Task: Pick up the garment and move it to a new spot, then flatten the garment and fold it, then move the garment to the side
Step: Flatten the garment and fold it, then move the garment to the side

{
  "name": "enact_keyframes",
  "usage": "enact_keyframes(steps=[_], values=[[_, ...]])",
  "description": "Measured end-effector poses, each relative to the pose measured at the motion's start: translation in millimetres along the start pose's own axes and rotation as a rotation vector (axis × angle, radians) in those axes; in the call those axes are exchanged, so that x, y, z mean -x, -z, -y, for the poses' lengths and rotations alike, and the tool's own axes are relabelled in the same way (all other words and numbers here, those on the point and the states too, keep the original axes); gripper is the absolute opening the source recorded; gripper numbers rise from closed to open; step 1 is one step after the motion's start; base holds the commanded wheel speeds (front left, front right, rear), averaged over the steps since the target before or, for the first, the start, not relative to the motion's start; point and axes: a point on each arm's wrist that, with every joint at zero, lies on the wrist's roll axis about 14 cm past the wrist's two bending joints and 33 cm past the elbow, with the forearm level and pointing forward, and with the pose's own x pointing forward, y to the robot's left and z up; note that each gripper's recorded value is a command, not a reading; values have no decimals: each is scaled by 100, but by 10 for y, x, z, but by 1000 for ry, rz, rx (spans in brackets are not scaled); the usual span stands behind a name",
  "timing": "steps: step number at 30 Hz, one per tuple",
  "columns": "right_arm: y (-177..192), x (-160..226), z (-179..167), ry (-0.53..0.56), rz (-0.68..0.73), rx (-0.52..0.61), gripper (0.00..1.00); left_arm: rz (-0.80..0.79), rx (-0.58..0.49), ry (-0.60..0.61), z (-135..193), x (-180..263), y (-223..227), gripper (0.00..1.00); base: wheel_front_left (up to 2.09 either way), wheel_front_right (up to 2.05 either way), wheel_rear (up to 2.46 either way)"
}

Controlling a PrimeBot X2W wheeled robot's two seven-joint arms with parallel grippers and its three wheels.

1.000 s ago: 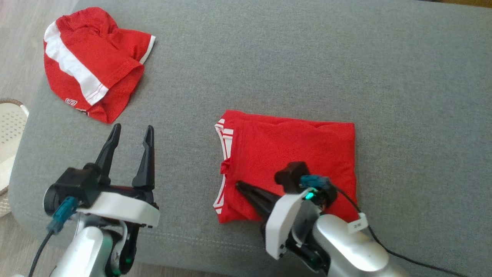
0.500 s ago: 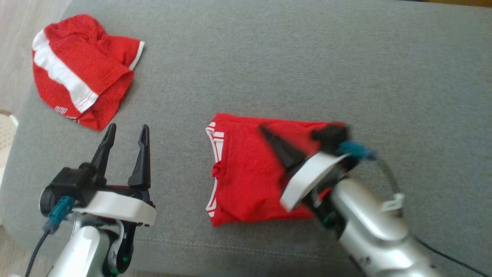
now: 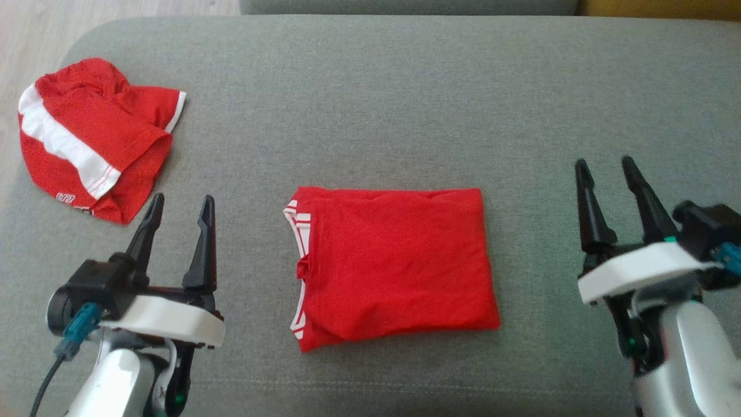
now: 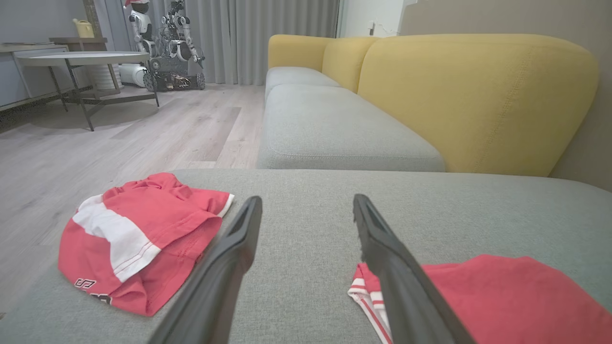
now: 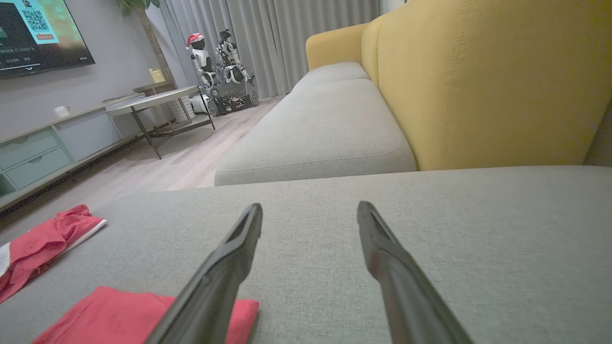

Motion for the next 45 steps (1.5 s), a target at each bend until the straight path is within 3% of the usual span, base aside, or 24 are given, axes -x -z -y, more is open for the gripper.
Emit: enact_keyframes(steps=[13, 23, 45], values=[[-138, 587, 161, 96, -30, 82, 100, -18, -14, 24, 77, 203, -29, 100, 0, 0, 0], [-174, 899, 199, 131, -26, 81, 100, -45, -16, 8, 85, 505, -23, 100, 0, 0, 0], [-201, 965, 173, 130, -19, 76, 100, -45, -25, 32, 138, 544, -66, 100, 0, 0, 0]])
